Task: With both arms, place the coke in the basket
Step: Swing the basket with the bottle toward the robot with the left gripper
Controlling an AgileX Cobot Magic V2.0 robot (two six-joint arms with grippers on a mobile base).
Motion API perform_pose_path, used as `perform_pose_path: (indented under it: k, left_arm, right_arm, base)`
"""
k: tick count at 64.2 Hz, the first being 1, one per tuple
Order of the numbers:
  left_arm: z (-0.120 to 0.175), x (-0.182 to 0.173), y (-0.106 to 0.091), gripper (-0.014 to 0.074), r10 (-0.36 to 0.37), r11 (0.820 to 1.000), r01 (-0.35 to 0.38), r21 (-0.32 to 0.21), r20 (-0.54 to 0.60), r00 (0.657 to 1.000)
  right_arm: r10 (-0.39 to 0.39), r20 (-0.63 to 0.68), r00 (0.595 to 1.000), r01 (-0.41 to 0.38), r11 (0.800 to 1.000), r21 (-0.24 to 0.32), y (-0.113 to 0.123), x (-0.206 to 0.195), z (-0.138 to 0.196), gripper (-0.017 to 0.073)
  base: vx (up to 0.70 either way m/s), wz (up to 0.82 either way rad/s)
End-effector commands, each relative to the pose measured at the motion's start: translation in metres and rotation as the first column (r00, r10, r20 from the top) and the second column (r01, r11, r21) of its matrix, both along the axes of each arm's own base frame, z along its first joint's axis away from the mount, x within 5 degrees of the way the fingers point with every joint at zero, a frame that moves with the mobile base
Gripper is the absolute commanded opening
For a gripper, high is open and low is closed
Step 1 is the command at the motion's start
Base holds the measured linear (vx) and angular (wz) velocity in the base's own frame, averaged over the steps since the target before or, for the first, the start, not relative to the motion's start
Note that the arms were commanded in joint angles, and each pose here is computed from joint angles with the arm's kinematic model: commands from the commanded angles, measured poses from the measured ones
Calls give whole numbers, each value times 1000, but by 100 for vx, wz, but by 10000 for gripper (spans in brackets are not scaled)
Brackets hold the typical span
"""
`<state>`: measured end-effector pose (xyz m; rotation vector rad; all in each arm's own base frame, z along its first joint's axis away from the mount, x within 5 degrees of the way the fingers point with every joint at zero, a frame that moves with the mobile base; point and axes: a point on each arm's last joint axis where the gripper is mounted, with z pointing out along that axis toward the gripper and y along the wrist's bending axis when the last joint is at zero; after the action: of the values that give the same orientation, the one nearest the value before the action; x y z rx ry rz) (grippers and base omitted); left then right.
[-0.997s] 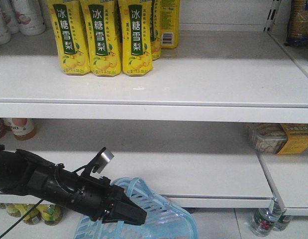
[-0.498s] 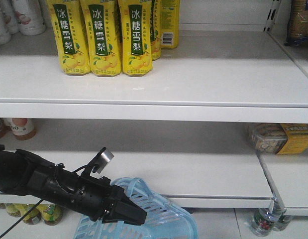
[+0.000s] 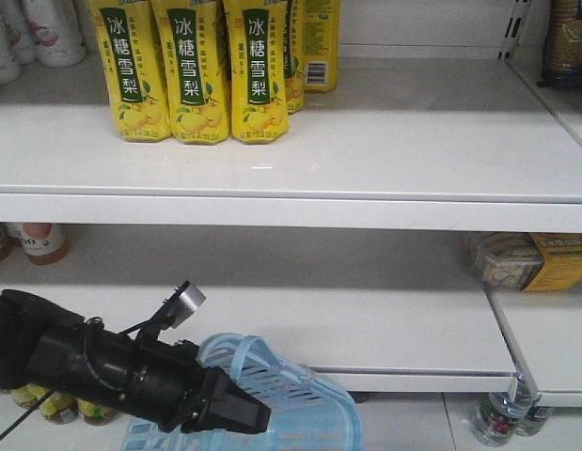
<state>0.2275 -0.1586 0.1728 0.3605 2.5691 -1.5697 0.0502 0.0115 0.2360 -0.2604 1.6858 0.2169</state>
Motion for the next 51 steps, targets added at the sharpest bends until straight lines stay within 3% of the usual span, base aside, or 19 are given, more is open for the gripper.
perform_pose_path:
  k: [1, 7, 18, 27, 36, 51]
  left_arm:
    - [43, -18, -3, -8, 17, 993, -2, -121, 122, 992]
    - [61, -40, 4, -8, 48, 994, -25, -103, 224, 973]
    - [82, -72, 18, -8, 97, 992, -59, -115, 361, 928]
    - [86, -97, 36, -8, 193, 981, -158, -114, 454, 870]
    - [87, -120, 56, -8, 244, 967, -240, -89, 607, 757]
    - [90, -148, 85, -8, 223, 937, -345, -49, 844, 487]
  right_arm:
    - [10, 77, 997, -11, 1000, 12, 1, 0, 14, -9]
    - [10, 77, 997, -11, 1000, 12, 1, 0, 14, -9]
    - [10, 77, 997, -11, 1000, 12, 1, 0, 14, -9]
    - [10, 77, 997, -11, 1000, 12, 1, 0, 14, -9]
    - [10, 77, 997, -11, 1000, 12, 1, 0, 14, -9]
    - [11, 78, 997, -12, 1000, 11, 1, 0, 14, -9]
  base:
    - [0, 0]
    - [0, 0]
    - [0, 0]
    - [0, 0]
    - [0, 0]
    - [0, 0]
